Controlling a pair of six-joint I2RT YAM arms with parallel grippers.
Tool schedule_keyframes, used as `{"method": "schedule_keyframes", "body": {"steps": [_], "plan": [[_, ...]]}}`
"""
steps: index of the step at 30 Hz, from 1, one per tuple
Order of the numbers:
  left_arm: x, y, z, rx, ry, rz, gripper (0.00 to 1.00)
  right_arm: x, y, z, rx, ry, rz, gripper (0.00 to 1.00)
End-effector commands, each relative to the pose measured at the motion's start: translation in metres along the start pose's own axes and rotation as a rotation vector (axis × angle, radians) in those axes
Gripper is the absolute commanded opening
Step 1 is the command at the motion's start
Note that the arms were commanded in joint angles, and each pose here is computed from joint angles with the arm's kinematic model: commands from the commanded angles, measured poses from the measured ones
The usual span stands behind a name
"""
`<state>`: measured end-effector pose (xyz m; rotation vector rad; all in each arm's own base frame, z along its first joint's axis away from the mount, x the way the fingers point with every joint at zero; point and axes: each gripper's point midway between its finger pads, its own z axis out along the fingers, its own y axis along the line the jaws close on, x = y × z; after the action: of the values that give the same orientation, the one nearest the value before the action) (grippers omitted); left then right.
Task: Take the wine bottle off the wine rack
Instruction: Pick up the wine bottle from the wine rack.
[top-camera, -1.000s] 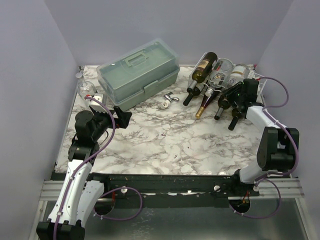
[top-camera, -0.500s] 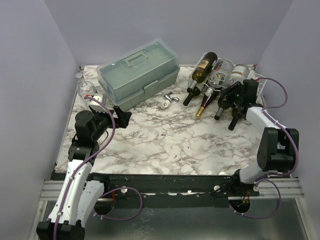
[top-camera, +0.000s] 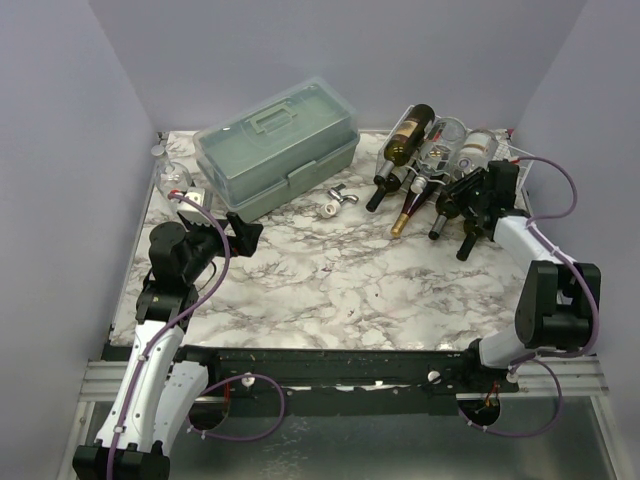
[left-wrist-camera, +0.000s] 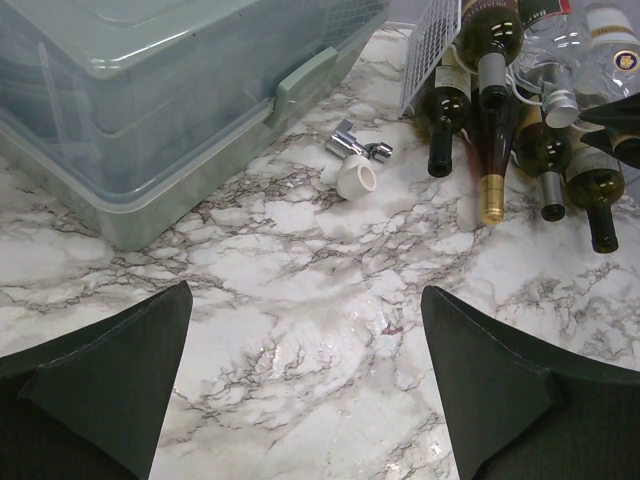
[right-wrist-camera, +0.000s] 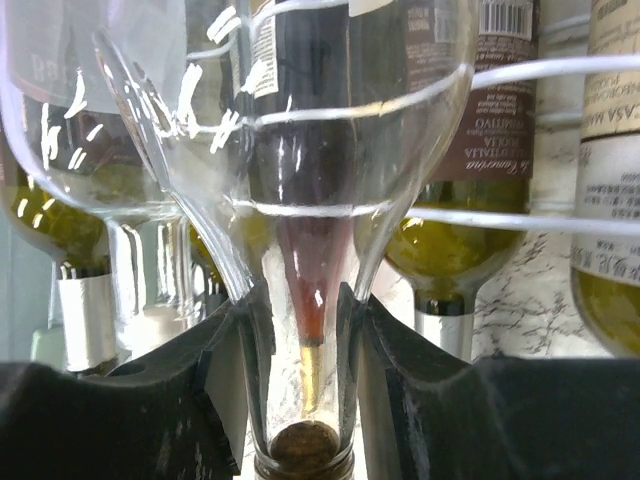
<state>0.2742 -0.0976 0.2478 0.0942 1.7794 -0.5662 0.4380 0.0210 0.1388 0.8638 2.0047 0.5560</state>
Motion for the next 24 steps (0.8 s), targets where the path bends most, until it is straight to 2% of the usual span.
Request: {"method": "schedule_keyframes", "body": {"steps": [1,11,16,24], "plan": [[-0.013,-0.002,-0.003,-0.003,-0.034,0.02,0.99,-0.02,0.019,-0.017,-0.052,-0.059,-0.012,0.0],[-0.014,-0.004,-0.004,0.004,-0.037,0.018,0.99,-0.051,0.04,-0.041,-0.09,-0.161,-0.048,0.0],[-0.014,-0.005,-0.004,0.005,-0.04,0.019,0.99,-0.054,0.038,-0.046,-0.078,-0.16,-0.043,0.0],[-0.014,-0.005,-0.004,0.007,-0.038,0.018,0.99,-0.079,0.049,-0.065,-0.09,-0.234,-0.07,0.0]]}}
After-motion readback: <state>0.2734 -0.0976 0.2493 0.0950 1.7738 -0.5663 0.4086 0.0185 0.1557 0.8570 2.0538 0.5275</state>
